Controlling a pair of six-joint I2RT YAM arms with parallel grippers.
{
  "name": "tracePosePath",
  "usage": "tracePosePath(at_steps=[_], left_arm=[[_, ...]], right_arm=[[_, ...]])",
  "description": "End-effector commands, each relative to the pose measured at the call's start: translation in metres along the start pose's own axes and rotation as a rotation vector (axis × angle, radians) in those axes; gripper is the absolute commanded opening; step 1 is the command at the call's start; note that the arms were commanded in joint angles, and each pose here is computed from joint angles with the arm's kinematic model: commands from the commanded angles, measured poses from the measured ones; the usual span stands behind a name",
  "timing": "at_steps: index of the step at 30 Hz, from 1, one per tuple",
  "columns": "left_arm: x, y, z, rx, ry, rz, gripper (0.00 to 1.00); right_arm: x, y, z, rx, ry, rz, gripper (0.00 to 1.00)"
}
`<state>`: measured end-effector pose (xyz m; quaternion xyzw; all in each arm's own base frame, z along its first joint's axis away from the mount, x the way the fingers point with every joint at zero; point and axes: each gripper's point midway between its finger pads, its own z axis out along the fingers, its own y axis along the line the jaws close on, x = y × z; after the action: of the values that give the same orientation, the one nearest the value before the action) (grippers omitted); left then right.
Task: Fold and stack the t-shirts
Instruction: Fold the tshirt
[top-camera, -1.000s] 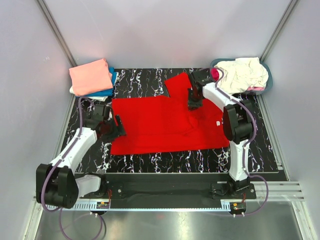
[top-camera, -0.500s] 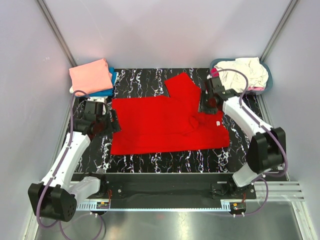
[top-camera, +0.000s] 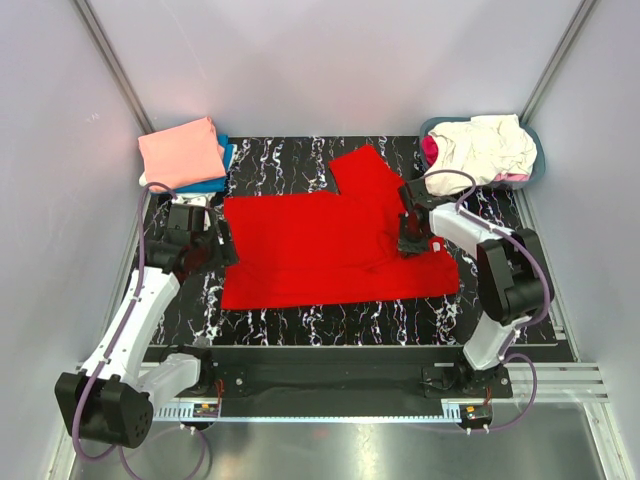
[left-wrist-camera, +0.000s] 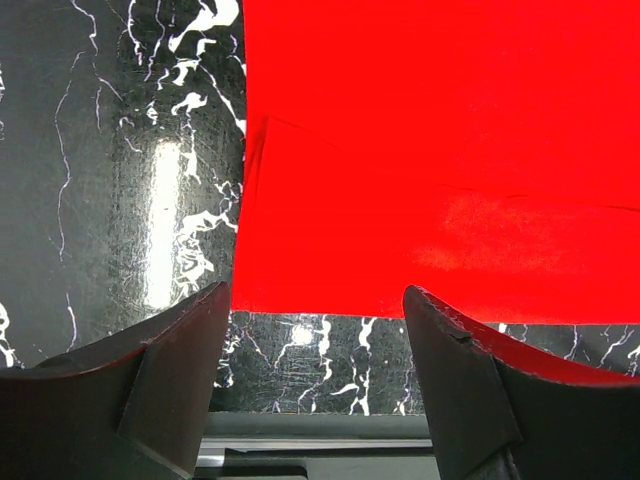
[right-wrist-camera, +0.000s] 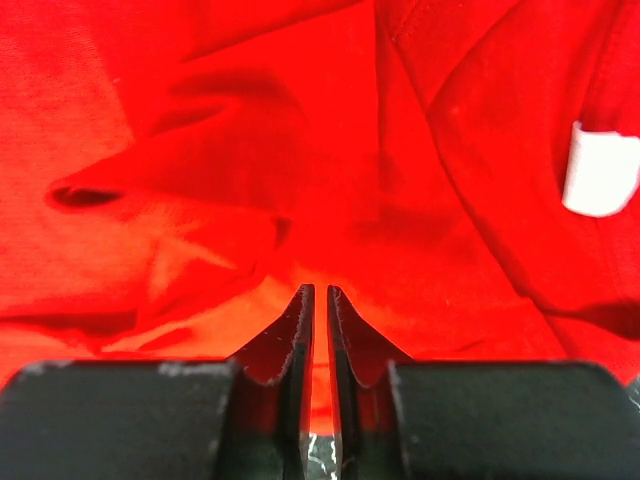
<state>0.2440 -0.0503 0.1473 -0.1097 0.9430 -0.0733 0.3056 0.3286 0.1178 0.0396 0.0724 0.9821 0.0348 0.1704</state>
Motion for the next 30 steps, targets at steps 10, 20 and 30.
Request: tracePosePath(at_steps=[10, 20, 30], left_arm=[[-0.009, 0.003, -0.004, -0.008, -0.050, 0.007, 0.74], [-0.009, 0.003, -0.004, -0.007, -0.055, 0.006, 0.73], [-0.012, 0.005, -0.008, -0.014, -0.075, 0.001, 0.73]], right_arm=[[-0.030, 0.020, 0.021, -0.025, -0.033, 0.022, 0.13], [-0.051, 0.109, 0.007, -0.452, -0.006, 0.093, 0.13], [-0.062, 0.193, -0.079, -1.086, 0.061, 0.070, 0.16]])
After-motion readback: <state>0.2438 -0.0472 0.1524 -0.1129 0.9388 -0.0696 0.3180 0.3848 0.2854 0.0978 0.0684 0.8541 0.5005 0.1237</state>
